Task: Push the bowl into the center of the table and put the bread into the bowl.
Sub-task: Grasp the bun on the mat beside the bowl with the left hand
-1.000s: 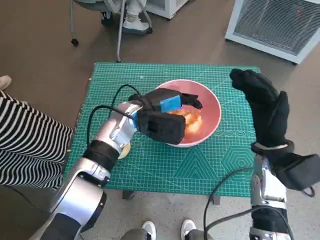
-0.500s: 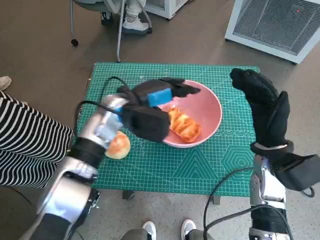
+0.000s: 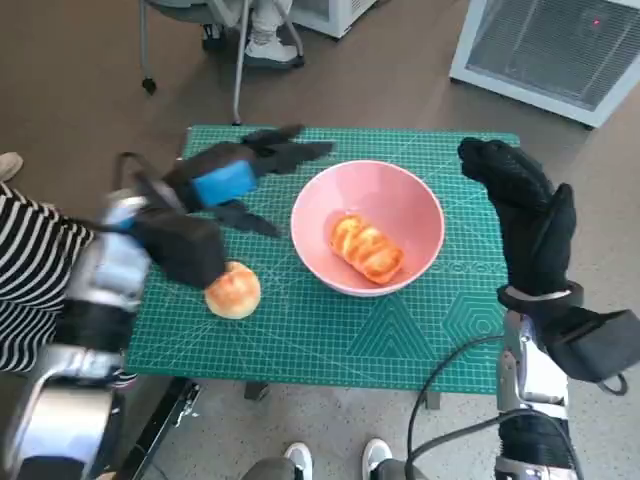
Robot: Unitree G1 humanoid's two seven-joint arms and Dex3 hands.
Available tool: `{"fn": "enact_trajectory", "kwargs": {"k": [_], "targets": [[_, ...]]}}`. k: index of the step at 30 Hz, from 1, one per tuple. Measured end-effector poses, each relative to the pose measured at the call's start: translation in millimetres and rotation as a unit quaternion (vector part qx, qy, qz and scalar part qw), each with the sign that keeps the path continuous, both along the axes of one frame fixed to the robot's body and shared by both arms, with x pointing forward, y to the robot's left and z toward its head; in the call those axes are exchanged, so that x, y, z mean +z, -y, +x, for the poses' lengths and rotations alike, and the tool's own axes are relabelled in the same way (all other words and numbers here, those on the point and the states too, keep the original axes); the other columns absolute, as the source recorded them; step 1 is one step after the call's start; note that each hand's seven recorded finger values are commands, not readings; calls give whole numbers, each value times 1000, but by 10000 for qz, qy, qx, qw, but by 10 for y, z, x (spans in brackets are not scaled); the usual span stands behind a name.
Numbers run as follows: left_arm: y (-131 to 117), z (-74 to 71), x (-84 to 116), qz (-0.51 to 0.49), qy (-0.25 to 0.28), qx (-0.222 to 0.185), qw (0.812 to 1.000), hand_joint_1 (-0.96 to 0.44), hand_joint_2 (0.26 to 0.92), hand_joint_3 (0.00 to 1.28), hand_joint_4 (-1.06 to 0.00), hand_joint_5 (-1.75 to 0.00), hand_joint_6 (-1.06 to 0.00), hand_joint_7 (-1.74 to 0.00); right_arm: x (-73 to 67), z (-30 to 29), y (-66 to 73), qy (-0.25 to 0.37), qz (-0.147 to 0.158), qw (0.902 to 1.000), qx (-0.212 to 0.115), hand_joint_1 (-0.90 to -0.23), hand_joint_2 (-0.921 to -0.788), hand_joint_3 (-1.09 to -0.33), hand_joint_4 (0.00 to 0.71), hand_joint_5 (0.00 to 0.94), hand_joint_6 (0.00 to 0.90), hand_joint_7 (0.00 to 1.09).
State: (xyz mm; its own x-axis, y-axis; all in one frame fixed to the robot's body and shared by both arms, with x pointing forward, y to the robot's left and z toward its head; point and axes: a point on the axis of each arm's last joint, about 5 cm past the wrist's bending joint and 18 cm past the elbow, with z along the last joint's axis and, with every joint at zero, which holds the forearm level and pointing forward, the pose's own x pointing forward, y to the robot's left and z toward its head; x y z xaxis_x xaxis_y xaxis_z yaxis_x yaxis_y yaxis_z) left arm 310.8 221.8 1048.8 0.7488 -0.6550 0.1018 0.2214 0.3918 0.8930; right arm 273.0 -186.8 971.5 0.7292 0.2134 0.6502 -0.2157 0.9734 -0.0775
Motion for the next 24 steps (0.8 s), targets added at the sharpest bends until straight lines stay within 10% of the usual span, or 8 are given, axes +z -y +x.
{"fn": "enact_trajectory", "kwargs": {"k": [24], "targets": [[-424, -530, -149, 900, -628, 502, 9927, -206, 692, 5, -136, -6, -299, -29, -1, 6, -4, -35, 17, 10000, 30, -793, -921, -738, 197, 4, 82, 493]]}}
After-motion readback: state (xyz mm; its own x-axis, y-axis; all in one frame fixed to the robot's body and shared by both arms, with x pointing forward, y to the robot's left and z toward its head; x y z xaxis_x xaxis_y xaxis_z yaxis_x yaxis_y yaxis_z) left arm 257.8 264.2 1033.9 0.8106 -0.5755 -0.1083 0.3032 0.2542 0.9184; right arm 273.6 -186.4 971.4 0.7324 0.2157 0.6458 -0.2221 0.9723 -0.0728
